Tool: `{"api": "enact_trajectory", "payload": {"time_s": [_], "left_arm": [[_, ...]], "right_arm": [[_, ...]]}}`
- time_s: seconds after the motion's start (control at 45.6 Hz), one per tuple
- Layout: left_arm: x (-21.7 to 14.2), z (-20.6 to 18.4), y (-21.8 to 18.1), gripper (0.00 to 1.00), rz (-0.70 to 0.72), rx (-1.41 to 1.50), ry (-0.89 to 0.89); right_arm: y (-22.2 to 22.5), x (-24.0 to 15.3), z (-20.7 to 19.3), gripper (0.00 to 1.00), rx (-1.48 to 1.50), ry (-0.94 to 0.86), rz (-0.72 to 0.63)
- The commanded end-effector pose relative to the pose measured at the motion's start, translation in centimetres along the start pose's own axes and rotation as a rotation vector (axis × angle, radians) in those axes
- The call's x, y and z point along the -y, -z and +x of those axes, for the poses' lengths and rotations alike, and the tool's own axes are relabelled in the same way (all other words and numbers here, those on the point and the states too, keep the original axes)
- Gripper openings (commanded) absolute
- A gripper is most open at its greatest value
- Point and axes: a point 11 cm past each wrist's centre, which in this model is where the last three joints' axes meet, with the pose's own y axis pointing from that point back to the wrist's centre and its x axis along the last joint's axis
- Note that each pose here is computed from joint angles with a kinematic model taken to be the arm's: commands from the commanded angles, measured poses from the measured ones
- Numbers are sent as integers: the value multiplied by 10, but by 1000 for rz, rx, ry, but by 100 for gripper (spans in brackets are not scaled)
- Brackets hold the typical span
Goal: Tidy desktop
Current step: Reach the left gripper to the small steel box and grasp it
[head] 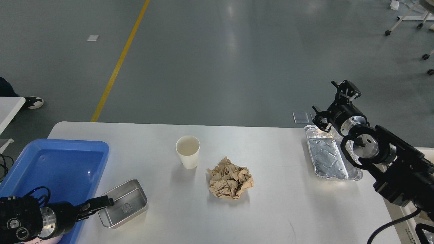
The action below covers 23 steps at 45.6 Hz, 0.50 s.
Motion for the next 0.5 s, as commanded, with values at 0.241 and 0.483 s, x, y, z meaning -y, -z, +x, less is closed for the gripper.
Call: {"api": "enact_trajectory", "payload": {"time_s": [0.241,0.483], "left_arm": [[4,-3,-2,100,17,-6,10],[14,-11,-11,100,1,-1,28]], "right_arm": [[1,0,1,100,-2,-2,2],[1,-1,3,100,-2,-6,1]]}}
